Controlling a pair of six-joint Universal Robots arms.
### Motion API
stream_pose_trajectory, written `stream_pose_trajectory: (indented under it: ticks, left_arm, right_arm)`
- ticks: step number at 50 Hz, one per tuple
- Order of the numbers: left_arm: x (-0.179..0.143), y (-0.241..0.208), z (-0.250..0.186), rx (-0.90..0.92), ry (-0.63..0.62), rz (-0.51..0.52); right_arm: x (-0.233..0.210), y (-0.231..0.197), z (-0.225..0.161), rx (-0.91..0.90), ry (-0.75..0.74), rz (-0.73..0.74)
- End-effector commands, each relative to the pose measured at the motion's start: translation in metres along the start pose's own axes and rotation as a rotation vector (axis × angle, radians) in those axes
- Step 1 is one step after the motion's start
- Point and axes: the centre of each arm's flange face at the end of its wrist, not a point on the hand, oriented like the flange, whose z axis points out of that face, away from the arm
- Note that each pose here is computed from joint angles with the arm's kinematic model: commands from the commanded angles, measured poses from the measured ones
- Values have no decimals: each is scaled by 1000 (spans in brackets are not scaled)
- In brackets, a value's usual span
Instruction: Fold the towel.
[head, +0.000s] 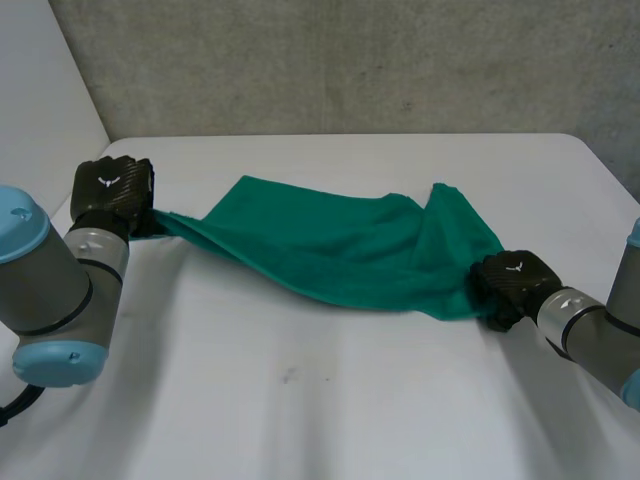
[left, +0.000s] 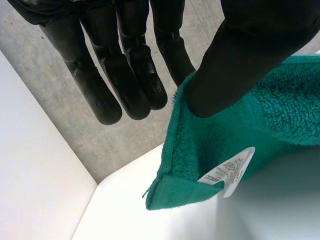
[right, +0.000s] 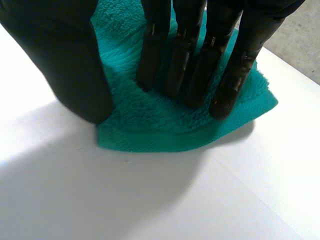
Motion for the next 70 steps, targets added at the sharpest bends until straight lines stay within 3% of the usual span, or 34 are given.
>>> stream_pose_trajectory:
  ticks: [1, 11, 18, 26, 32, 43, 50, 54, 58, 60, 62, 65, 67, 70]
  left_arm:
    - [1, 0, 0, 0, 2, 0]
    - [2, 1, -5, -14, 10, 8]
    - [-9, -24, -27, -27, 13, 38]
    - [-33, -42, -76, -163, 30, 250]
    - [-34, -34, -112, -236, 97, 353]
    - [-15, 15, -110, -387, 223, 361]
    - [-7, 31, -72, -384, 227, 365]
    - [-1, 15, -29, -264, 194, 367]
    - [1, -31, 10, -83, 130, 346]
    - [-1, -71, 24, 44, 64, 308]
    - [-9, -98, 33, 136, -18, 253]
    - [-28, -143, 41, 342, -170, 87]
    - [-38, -169, 37, 476, -217, -12]
    - [-43, -181, 32, 534, -224, -42]
  right_arm:
    - [5, -4, 4, 17, 9, -1]
    - [20, -27, -1, 55, 45, 0]
    - [48, -73, -56, 28, 88, -34]
    - [59, -84, -111, -126, 82, -191]
    - [33, -70, -137, -258, -49, -311]
    - [19, -38, -120, -376, -154, -288]
    - [29, -36, -87, -376, -70, -352]
    - [39, -59, -61, -298, 29, -387]
    - [66, -123, -47, -72, 215, -359]
    - [85, -169, -48, 127, 338, -320]
    - [97, -198, -50, 275, 416, -285]
    - [114, -239, -65, 549, 534, -223]
    - [118, -265, -91, 715, 592, -209]
    - [115, -265, -105, 743, 592, -219]
